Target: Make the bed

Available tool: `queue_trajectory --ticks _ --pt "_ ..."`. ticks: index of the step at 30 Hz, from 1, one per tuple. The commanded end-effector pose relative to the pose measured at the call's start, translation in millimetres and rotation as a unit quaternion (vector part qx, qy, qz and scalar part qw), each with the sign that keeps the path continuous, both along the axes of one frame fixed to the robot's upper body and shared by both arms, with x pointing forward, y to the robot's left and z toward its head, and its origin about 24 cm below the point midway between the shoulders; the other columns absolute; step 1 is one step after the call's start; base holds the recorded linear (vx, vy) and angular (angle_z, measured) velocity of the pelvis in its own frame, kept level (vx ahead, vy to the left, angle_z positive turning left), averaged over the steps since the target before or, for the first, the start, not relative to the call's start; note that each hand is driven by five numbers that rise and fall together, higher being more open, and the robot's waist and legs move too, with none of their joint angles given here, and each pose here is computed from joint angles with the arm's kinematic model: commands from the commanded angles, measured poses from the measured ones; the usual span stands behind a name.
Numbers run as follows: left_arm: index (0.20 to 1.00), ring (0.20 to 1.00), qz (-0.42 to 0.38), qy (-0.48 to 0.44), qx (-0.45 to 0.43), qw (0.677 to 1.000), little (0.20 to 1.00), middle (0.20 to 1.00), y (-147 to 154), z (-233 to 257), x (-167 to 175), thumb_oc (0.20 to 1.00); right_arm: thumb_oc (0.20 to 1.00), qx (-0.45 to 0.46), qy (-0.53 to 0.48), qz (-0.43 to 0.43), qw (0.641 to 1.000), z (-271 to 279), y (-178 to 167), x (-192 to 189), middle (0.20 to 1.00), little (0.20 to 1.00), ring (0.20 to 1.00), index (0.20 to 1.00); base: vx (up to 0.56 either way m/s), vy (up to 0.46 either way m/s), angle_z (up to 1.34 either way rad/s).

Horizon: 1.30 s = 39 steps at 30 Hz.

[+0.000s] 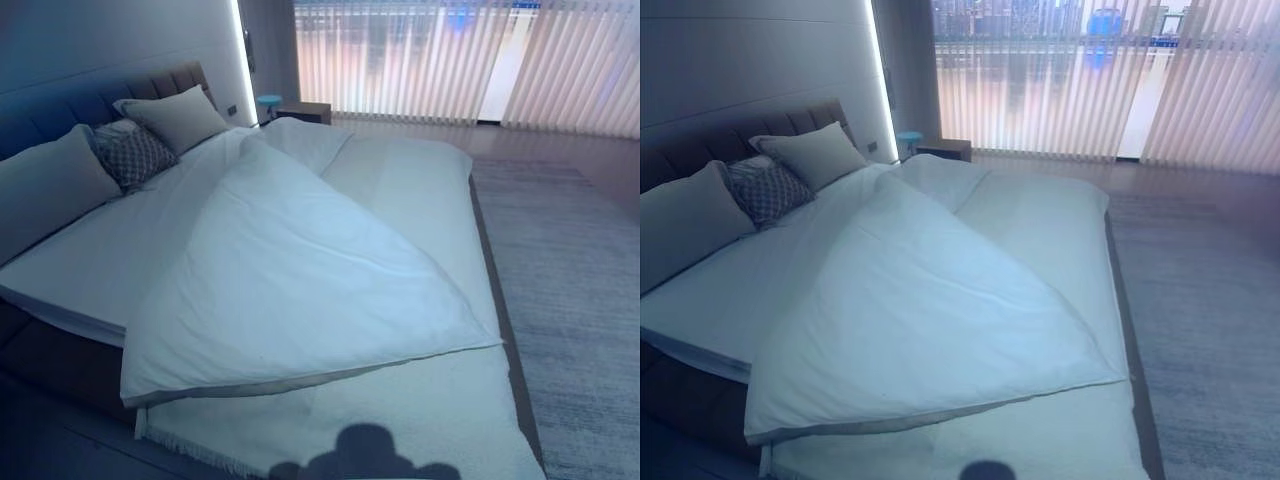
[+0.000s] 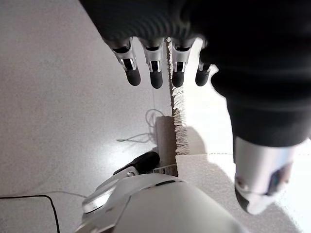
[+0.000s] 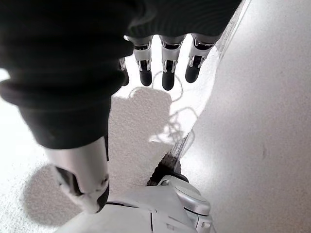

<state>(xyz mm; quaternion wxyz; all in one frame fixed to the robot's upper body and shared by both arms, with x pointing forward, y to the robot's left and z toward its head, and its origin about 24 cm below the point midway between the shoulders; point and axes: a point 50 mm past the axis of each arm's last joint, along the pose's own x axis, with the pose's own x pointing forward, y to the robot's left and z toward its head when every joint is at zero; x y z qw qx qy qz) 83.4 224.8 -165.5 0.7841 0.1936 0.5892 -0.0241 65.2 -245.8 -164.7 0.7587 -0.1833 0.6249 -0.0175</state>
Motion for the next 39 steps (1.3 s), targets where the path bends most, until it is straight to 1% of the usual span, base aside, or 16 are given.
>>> queue_trajectory --ticks 1,13,19,21,25,27,28,29,30,32,34,35,36,37,38,39 --pt "1.000 1.000 -0.029 -0.020 0.000 0.999 1.000 1.000 -5 3 22 1.000 1.000 -0.019 -0.007 0.034 0.999 5 -9 18 1.000 1.000 1.000 1.000 0.00 0.000 0.00" --pt "1.000 1.000 0.003 -0.008 0.002 1.000 1.000 1.000 -3 1 12 1.000 1.000 -0.015 -0.013 0.026 0.999 5 -8 20 1.000 1.000 1.000 1.000 0.01 0.005 0.00" --pt "1.000 1.000 0.039 -0.017 0.002 0.999 1.000 1.000 -1 2 12 1.000 1.000 -0.002 -0.047 -0.039 0.998 7 -7 29 1.000 1.000 1.000 1.000 0.03 0.030 -0.02" --pt "1.000 1.000 0.054 -0.028 0.003 0.998 1.000 1.000 1 3 16 1.000 1.000 0.014 -0.083 -0.082 0.993 10 -5 42 1.000 1.000 1.000 1.000 0.01 0.059 -0.09" --pt "1.000 1.000 0.068 -0.040 0.001 0.997 1.000 1.000 3 5 21 1.000 1.000 0.031 -0.117 -0.118 0.986 14 -2 56 1.000 1.000 1.000 1.000 0.00 0.059 -0.10" --pt "1.000 1.000 0.093 -0.056 -0.002 0.994 1.000 1.000 5 7 26 1.000 1.000 0.056 -0.164 -0.166 0.971 20 2 75 1.000 1.000 1.000 1.000 0.00 0.089 -0.20" --pt "1.000 1.000 0.093 -0.056 -0.002 0.994 1.000 1.000 5 7 26 1.000 1.000 0.056 -0.164 -0.166 0.971 20 2 75 1.000 1.000 1.000 1.000 -0.05 0.123 -0.29" --pt "1.000 1.000 0.108 -0.074 -0.005 0.991 1.000 1.000 6 10 34 1.000 1.000 0.077 -0.202 -0.194 0.957 26 6 93 1.000 1.000 1.000 1.000 -0.05 0.064 -0.20" --pt "1.000 1.000 0.108 -0.074 -0.004 0.991 1.000 1.000 6 10 34 1.000 1.000 0.077 -0.202 -0.194 0.957 26 6 93 1.000 1.000 1.000 1.000 -0.08 0.096 -0.22" --pt "1.000 1.000 0.117 -0.094 0.003 0.989 1.000 1.000 10 14 44 1.000 1.000 0.104 -0.265 -0.221 0.933 42 10 124 1.000 1.000 1.000 1.000 -0.10 0.120 -0.43" --pt "1.000 1.000 0.112 -0.099 0.006 0.989 1.000 1.000 11 16 49 1.000 1.000 0.113 -0.283 -0.232 0.924 47 10 134 1.000 1.000 1.000 1.000 -0.03 0.070 -0.66" --pt "1.000 1.000 0.109 -0.108 0.013 0.988 1.000 1.000 14 18 55 1.000 1.000 0.136 -0.321 -0.255 0.902 58 13 151 1.000 1.000 1.000 1.000 0.00 0.010 -0.33" --pt "1.000 1.000 0.109 -0.108 0.013 0.988 1.000 1.000 14 18 55 1.000 1.000 0.136 -0.321 -0.255 0.902 58 13 151 1.000 1.000 1.000 1.000 0.02 0.005 -0.04" --pt "1.000 1.000 0.107 -0.112 0.017 0.988 1.000 1.000 15 20 58 1.000 1.000 0.147 -0.340 -0.266 0.890 65 13 159 1.000 1.000 1.000 1.000 0.02 -0.034 0.05" --pt "1.000 1.000 0.105 -0.124 0.022 0.986 1.000 1.000 17 23 66 1.000 1.000 0.165 -0.389 -0.279 0.862 84 11 181 1.000 1.000 1.000 1.000 0.02 -0.063 0.07" --pt "1.000 1.000 0.107 -0.127 0.023 0.986 1.000 1.000 17 24 68 1.000 1.000 0.171 -0.407 -0.286 0.850 92 11 189 1.000 1.000 1.000 1.000 0.00 -0.083 -0.01"
